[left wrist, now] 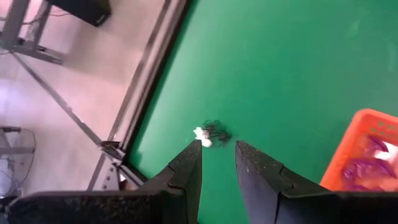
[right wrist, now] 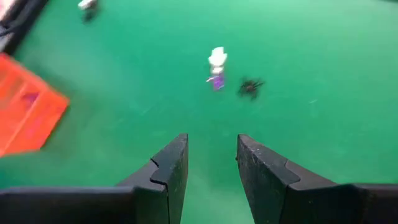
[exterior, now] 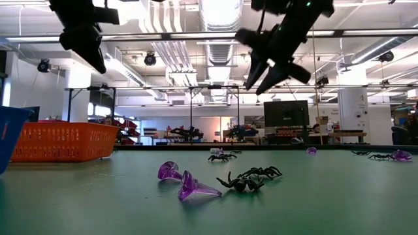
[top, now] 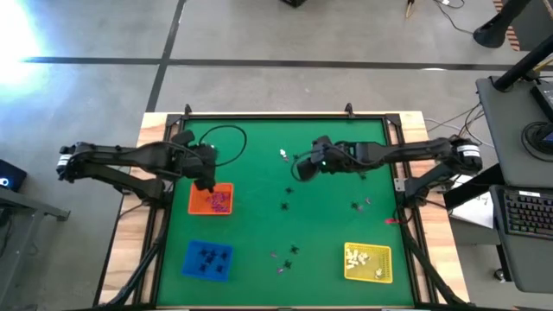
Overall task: Sort Halloween decoration
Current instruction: Put the white skeleton toy into the yellow bin
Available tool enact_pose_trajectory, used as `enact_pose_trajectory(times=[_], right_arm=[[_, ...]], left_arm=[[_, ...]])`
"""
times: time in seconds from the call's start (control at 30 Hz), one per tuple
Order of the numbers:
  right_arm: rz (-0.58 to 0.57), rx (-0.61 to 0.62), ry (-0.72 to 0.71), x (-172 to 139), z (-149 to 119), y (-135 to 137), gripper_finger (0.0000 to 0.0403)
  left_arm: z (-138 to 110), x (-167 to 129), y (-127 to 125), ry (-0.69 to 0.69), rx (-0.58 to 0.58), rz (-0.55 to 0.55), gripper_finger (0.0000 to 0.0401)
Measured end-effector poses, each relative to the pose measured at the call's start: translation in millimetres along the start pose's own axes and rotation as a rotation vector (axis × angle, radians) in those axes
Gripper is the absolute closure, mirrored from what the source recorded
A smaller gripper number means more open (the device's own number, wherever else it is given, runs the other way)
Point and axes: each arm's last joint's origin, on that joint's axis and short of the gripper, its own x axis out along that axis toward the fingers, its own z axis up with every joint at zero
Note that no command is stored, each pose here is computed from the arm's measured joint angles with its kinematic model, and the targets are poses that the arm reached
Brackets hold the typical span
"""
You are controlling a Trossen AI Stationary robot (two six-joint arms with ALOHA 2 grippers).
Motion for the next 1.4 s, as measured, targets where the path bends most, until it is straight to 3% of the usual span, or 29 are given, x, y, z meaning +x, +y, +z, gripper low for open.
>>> enact_pose_trajectory(times=[0.47,0.8,1.07,1.2,1.4], right_arm=[[0.069,0.133,-0.144,73.7,32.9,-8.7,0.0275],[0.025,-0.067,-0.139,109.3,47.6,6.5,0.0275],[-0.112,-0.100,0.027,137.1,63.0,0.5,0.0275],[-0.090,-0.105,0.096,154.8,64.1,3.7,0.0275],[-0.167,-0.116,0.187,176.7,61.3,1.1,0.0275]], left_arm=[[-2.9,-3.0,11.2,-0.026,-0.050,0.023,0.0322],[-5.4,-6.4,14.6,-0.042,-0.059,0.018,0.0322],[-7.0,-8.6,16.7,-0.053,-0.109,0.013,0.0322],[-7.1,-8.7,16.8,-0.053,-0.110,0.013,0.0322],[-7.1,-8.7,16.8,-0.053,-0.110,0.013,0.0322]])
